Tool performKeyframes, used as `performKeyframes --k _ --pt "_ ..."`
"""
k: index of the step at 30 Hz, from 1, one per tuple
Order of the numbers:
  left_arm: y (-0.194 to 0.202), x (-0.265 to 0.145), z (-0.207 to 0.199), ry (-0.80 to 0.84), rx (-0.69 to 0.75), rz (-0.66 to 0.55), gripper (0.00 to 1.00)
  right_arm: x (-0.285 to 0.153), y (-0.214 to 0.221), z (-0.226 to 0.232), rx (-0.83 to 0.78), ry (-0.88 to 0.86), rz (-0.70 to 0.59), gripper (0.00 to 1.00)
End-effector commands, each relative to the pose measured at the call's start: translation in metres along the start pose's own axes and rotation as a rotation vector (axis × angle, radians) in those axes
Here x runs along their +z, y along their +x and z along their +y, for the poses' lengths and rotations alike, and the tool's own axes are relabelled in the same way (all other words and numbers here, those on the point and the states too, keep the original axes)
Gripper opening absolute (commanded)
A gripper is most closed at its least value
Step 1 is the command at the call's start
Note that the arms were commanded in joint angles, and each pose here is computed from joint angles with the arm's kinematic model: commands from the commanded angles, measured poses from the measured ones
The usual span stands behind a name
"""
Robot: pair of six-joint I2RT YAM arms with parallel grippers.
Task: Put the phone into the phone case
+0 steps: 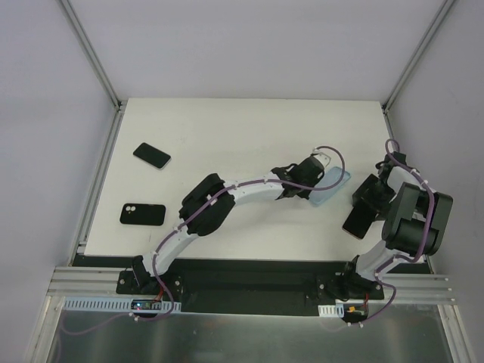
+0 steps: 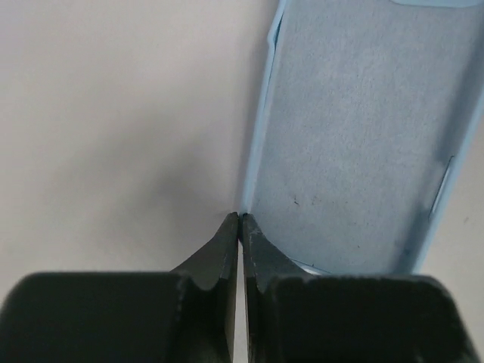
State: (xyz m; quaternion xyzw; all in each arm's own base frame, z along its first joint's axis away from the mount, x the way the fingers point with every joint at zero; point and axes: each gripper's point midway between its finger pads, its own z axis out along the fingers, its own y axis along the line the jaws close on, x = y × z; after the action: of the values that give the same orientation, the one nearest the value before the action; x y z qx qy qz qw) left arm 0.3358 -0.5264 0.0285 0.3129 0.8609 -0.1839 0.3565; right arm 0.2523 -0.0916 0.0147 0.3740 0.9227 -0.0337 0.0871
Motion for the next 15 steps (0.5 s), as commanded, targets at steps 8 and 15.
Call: performKeyframes --k 8,15 --pt "0.08 -0.121 0.086 -0.257 -0.208 0.157 0.0 -0.005 0.028 0.076 -0.205 -0.215 0.067 0.67" --pt "0.12 -0.174 0.104 -0.324 -0.35 0.177 0.0 -0.01 0.051 0.098 -0.357 -0.22 0.072 0.64"
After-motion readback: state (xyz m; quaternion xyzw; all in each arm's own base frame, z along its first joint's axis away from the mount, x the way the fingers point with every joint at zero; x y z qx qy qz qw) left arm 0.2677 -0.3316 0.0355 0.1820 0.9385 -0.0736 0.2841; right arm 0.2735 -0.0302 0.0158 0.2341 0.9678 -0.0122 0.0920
